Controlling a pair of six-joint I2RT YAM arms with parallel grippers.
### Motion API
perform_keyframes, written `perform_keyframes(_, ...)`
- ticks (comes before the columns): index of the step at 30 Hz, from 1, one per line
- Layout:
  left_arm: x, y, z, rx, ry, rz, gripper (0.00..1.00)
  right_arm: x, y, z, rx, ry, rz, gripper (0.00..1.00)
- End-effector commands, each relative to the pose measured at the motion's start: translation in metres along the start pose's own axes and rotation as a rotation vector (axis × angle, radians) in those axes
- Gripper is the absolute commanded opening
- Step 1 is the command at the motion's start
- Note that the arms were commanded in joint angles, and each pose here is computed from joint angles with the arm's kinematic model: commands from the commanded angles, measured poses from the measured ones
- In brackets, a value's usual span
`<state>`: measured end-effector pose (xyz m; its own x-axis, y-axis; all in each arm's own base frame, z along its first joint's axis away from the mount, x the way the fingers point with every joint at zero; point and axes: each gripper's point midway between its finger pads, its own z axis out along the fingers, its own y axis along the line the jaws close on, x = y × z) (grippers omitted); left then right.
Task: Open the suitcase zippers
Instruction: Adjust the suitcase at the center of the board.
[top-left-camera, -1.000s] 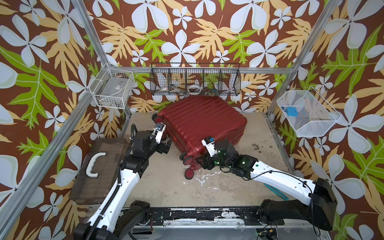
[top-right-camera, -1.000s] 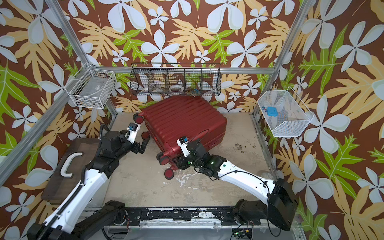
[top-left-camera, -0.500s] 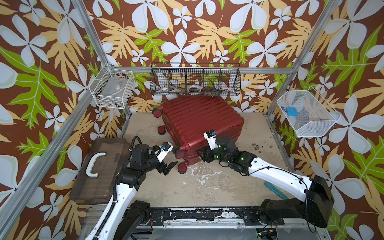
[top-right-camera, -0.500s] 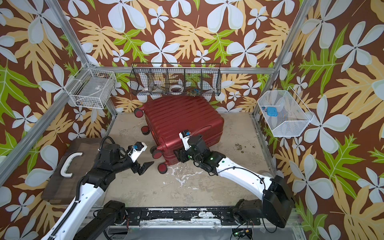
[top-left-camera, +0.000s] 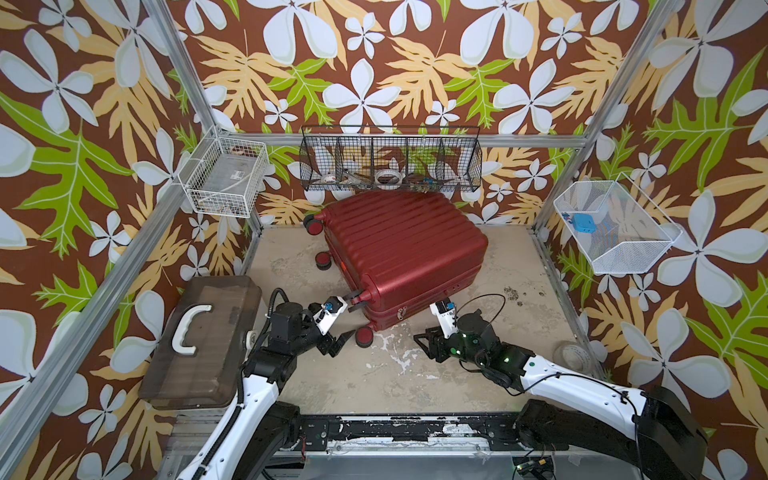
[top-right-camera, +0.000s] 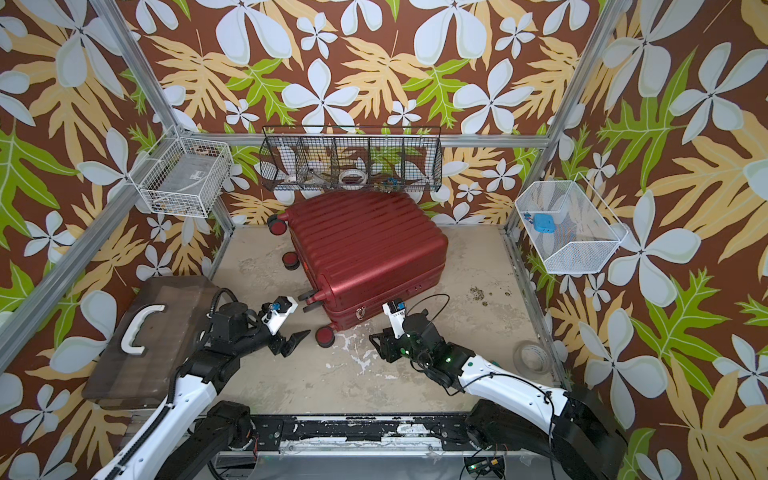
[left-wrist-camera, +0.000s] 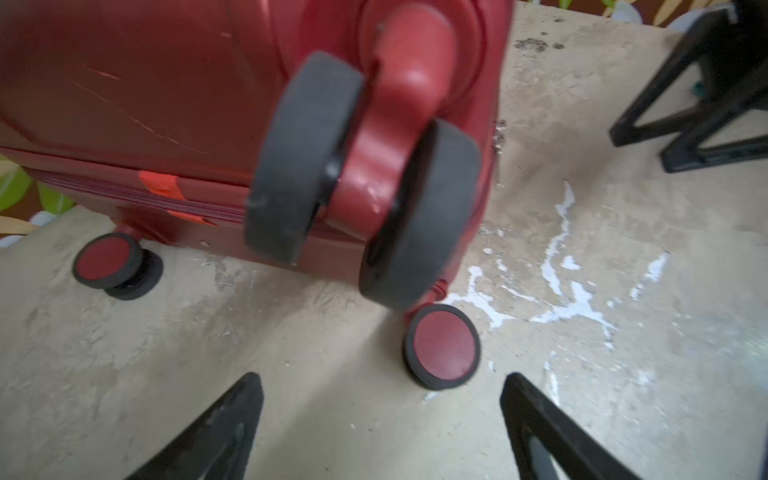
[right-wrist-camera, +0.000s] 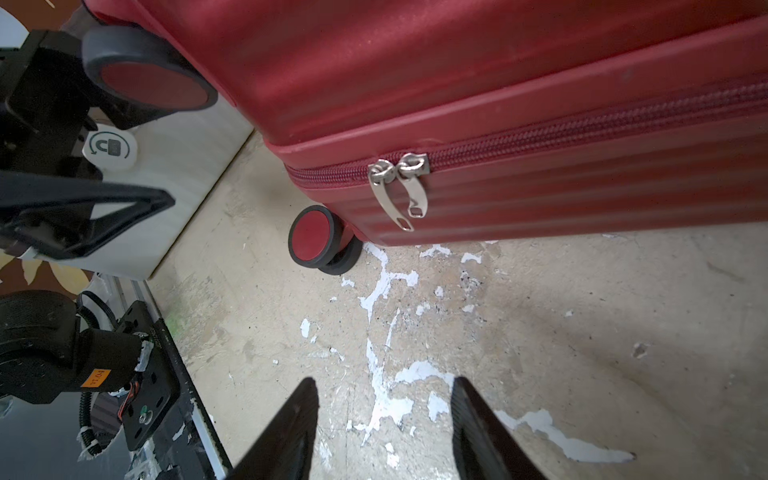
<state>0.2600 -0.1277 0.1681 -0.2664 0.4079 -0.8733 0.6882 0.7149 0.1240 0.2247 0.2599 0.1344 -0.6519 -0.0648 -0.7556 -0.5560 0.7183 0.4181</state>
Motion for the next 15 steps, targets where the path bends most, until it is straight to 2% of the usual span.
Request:
perform_keyframes(1,-0.041,0.029,0.005,-0.104,-0.106,0.01,0.85,-0.015,0.004,0.004,-0.021,-0.071,-0.034,0.52)
perform_keyframes(8,-0.073,0.028,0.025,-0.071,-0.14,0.005,0.83,-0.014,-0.008,0.017,0.019,-0.062,-0.004,0.48)
perform_keyframes(15,-0.096,0.04,0.051,-0.128,-0.119,-0.018,0.84,-0.023,0.0,0.015,-0.026,-0.096,0.009,0.47)
